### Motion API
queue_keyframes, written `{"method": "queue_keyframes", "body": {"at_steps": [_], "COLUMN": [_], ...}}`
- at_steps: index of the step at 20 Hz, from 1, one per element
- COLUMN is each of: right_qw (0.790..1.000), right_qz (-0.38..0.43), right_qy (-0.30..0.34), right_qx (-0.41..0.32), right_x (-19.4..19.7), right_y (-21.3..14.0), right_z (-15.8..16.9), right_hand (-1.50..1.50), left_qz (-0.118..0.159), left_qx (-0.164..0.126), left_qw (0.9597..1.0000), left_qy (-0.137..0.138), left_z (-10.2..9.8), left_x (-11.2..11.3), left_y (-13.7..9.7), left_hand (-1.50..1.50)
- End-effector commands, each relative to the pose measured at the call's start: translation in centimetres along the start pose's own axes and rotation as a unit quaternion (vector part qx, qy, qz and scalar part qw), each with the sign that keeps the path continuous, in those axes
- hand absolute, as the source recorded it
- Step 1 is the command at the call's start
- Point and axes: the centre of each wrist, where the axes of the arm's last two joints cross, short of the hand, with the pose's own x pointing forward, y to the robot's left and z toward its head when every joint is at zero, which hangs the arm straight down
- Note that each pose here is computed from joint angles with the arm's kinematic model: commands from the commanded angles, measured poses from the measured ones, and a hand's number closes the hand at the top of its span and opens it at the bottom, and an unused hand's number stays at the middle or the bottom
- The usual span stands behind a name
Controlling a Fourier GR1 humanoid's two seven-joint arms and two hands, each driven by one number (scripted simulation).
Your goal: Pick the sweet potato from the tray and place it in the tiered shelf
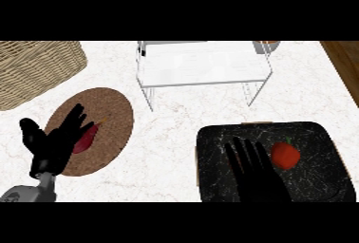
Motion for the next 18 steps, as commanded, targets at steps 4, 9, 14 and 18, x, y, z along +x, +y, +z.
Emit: {"method": "queue_keyframes", "body": {"at_steps": [4,9,14,18], "right_qw": [0.999,0.999,0.998,0.999], "right_qz": [0.02,0.03,0.036,0.032], "right_qy": [0.025,0.038,0.042,0.03], "right_qx": [0.001,-0.015,-0.03,-0.033], "right_x": [-1.4,-1.4,-1.9,-1.3], "right_y": [2.1,3.6,4.0,5.2], "right_z": [-1.3,-1.9,-4.2,-4.6], "right_hand": [-1.5,-1.5,-1.5,-1.5], "left_qz": [-0.006,0.004,-0.003,-0.008], "left_qx": [0.011,0.015,0.006,0.008], "left_qw": [0.9983,0.9976,0.9978,0.9983], "left_qy": [0.058,0.067,0.066,0.057], "left_z": [0.5,-0.6,0.7,-1.0], "left_x": [-3.3,-3.3,-2.5,-3.0], "left_y": [0.0,-0.4,0.5,-1.8], "left_hand": [0.0,0.0,0.0,0.0]}}
